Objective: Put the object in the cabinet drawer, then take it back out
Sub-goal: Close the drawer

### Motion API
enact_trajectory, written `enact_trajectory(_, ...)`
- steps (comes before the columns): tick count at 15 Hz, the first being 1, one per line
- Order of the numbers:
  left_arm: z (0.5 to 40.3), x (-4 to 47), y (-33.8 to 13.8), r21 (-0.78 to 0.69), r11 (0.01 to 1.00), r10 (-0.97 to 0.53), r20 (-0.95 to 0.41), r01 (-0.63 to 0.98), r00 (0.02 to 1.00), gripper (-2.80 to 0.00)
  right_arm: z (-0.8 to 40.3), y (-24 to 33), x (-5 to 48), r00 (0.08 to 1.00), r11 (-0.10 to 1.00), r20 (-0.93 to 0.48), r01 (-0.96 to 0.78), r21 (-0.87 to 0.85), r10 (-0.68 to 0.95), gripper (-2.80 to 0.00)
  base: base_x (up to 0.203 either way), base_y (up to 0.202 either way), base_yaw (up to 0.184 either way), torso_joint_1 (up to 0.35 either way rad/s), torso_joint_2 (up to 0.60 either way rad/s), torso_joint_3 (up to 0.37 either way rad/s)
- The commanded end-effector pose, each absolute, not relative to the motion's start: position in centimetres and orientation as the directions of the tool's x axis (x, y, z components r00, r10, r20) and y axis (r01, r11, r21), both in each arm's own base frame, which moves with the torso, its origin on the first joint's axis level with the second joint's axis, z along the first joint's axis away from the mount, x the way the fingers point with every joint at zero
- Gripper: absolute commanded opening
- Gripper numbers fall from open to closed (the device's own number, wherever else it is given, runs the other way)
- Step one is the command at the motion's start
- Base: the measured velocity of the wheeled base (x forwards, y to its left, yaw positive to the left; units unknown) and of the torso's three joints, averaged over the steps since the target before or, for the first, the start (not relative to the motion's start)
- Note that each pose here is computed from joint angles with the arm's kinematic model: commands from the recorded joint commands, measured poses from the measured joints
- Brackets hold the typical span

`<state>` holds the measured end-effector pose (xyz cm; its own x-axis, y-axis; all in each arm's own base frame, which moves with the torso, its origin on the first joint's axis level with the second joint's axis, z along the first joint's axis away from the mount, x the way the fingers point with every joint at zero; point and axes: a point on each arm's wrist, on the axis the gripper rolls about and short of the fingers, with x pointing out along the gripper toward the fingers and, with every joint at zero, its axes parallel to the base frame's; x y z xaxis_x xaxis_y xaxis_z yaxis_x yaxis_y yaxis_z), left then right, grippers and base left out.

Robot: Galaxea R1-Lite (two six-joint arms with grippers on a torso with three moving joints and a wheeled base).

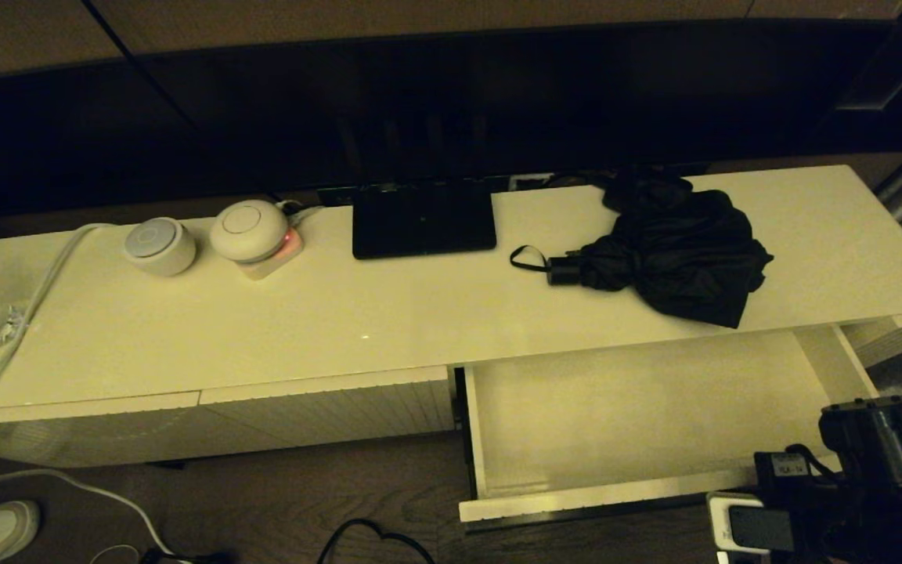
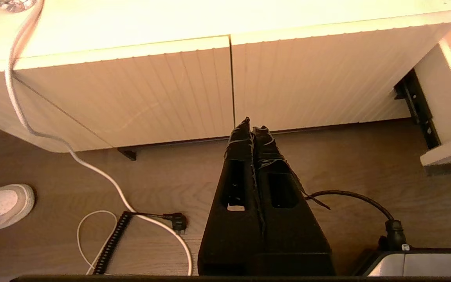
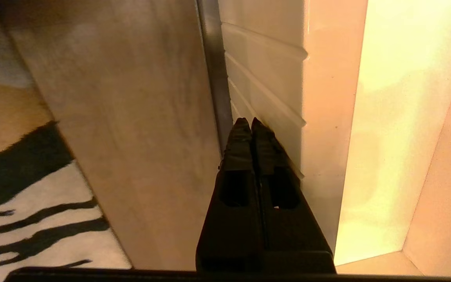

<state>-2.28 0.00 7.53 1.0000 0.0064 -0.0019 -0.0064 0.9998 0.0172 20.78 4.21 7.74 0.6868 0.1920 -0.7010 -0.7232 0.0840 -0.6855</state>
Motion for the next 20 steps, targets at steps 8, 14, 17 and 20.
enact_trajectory(8, 7.4, -2.3, 0.0, 0.017, 1.0, 0.008, -0.005, -0.008, 1.0, -2.8, 10.4, 4.8, 26.5, 0.804, 0.115, -0.56, -0.587, -0.801, 0.2, -2.8, 0.0, 0.0, 0.0, 0.0, 0.0, 0.0)
enact_trajectory(14, 7.4, -2.3, 0.0, 0.017, 1.0, 0.008, -0.005, -0.008, 1.0, -2.8, 10.8, 5.2, 29.3, 0.852, 0.134, -0.482, -0.512, -0.848, 0.205, -2.8, 0.0, 0.0, 0.0, 0.0, 0.0, 0.0)
enact_trajectory(17, 7.4, -2.3, 0.0, 0.017, 1.0, 0.008, -0.005, -0.008, 1.0, -2.8, 11.3, 5.4, 30.8, 0.876, 0.143, -0.436, -0.468, -0.872, 0.209, -2.8, 0.0, 0.0, 0.0, 0.0, 0.0, 0.0)
enact_trajectory(20, 7.4, -2.3, 0.0, 0.017, 1.0, 0.006, -0.005, -0.006, 1.0, -2.8, 11.7, 5.5, 31.3, 0.885, 0.157, -0.416, -0.45, -0.879, 0.21, -2.8, 0.0, 0.0, 0.0, 0.0, 0.0, 0.0)
